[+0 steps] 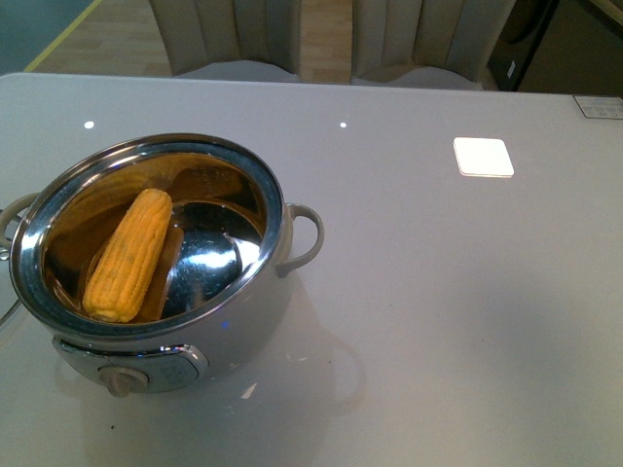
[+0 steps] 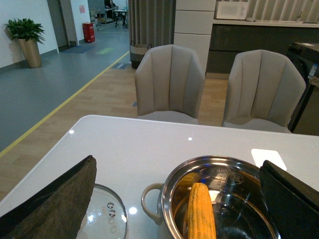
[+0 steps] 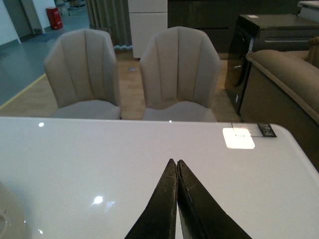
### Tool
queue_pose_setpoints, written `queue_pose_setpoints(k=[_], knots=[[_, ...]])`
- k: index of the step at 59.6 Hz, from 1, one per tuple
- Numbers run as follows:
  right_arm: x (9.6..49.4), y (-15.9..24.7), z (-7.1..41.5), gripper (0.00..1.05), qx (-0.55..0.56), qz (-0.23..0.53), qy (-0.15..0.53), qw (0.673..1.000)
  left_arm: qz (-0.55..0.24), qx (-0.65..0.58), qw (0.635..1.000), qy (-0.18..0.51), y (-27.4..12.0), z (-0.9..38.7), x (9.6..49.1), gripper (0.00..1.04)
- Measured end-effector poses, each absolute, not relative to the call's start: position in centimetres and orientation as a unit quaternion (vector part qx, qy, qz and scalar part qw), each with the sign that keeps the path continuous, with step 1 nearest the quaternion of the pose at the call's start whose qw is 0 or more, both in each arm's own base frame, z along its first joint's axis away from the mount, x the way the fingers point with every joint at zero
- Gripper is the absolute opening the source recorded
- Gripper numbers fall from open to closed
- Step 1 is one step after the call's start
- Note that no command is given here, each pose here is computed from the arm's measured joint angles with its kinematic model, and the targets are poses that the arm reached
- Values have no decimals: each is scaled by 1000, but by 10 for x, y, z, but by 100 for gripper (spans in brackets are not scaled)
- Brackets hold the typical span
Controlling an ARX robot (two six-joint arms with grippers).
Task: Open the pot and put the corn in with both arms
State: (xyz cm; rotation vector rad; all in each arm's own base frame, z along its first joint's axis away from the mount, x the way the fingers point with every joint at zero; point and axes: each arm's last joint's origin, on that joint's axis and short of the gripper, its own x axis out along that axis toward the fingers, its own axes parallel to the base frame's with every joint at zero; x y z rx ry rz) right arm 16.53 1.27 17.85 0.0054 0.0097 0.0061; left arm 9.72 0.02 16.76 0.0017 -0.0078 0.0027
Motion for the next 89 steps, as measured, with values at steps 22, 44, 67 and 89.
queue_pose_setpoints(k=[22,44,67,89], knots=[[140,0,167,2,3,0,1,1000,1,1,1000,-4,0,168,97,98],[125,0,172,2,3,0,-8,1000,1,1,1000,-4,0,168,97,98],[114,0,173,2,3,0,-9,1000,1,1,1000,-4,0,168,97,98],[107,0,172,2,3,0,-8,1000,1,1,1000,-4,0,168,97,98]])
